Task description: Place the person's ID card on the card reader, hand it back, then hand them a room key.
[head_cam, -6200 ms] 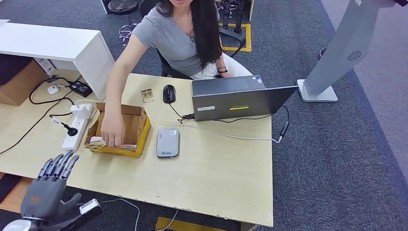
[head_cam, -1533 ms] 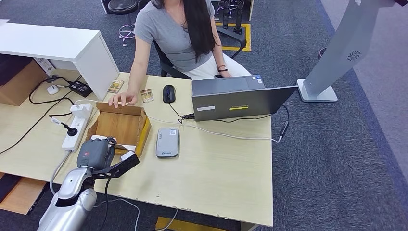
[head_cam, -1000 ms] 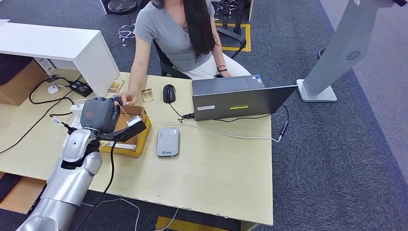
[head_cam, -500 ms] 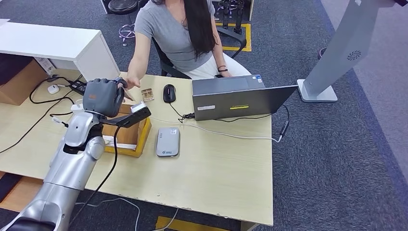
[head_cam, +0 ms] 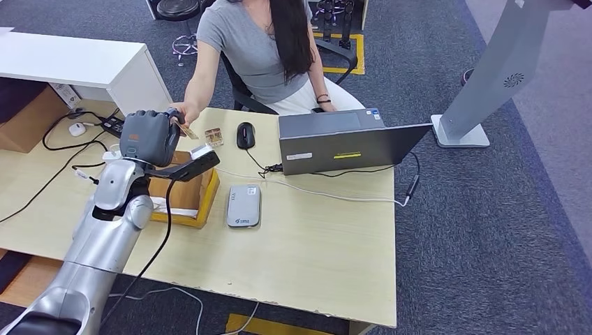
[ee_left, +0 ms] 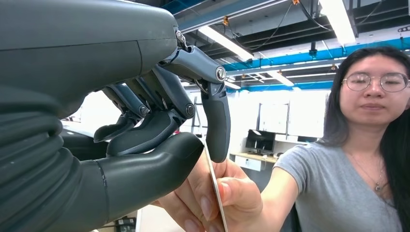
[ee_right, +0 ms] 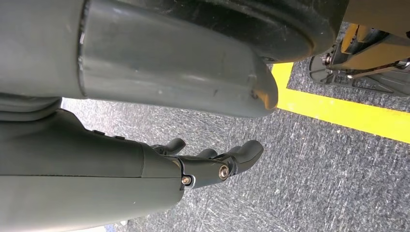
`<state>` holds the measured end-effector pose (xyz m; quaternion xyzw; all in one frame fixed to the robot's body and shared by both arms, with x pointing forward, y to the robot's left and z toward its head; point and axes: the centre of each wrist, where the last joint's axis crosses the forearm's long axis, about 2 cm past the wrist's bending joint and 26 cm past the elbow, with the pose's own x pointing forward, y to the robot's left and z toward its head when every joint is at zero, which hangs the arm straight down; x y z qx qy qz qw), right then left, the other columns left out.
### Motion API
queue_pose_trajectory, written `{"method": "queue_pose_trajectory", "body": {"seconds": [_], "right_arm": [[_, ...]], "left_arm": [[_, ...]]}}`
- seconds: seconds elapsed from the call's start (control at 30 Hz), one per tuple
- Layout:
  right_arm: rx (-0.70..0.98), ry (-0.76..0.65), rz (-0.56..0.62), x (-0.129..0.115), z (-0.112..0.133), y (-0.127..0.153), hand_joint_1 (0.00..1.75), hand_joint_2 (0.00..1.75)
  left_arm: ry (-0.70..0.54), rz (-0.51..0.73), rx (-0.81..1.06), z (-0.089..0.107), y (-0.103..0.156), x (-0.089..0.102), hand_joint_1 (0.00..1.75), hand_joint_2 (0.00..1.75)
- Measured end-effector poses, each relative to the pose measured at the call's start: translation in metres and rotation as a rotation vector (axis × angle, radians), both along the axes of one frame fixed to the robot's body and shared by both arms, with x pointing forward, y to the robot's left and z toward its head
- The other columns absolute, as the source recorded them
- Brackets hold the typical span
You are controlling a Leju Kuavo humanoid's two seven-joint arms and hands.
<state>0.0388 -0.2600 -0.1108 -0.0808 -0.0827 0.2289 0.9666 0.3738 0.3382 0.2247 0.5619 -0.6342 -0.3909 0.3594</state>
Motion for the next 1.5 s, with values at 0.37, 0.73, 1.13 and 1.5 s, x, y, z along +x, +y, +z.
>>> {"method": "queue_pose_trajectory", "body": {"seconds": [0.37,0.73,1.13,1.5], "right_arm": [[0.0,0.0,0.001,0.0,0.0,0.0,0.0,0.0],[-0.001,0.003,0.028,0.0,0.0,0.001,0.0,0.0],[0.002,0.01,0.034,0.0,0.0,0.001,0.0,0.0],[-0.001,0.012,0.038,0.0,0.0,0.001,0.0,0.0]], "left_arm": [[-0.009,-0.002,0.001,0.004,-0.001,0.002,1.75,1.75],[-0.046,0.031,0.045,0.028,-0.001,0.025,1.63,1.75],[-0.046,0.066,0.04,0.033,0.001,0.032,1.27,1.75],[-0.12,0.068,0.038,0.023,0.006,0.023,0.0,1.75]]}}
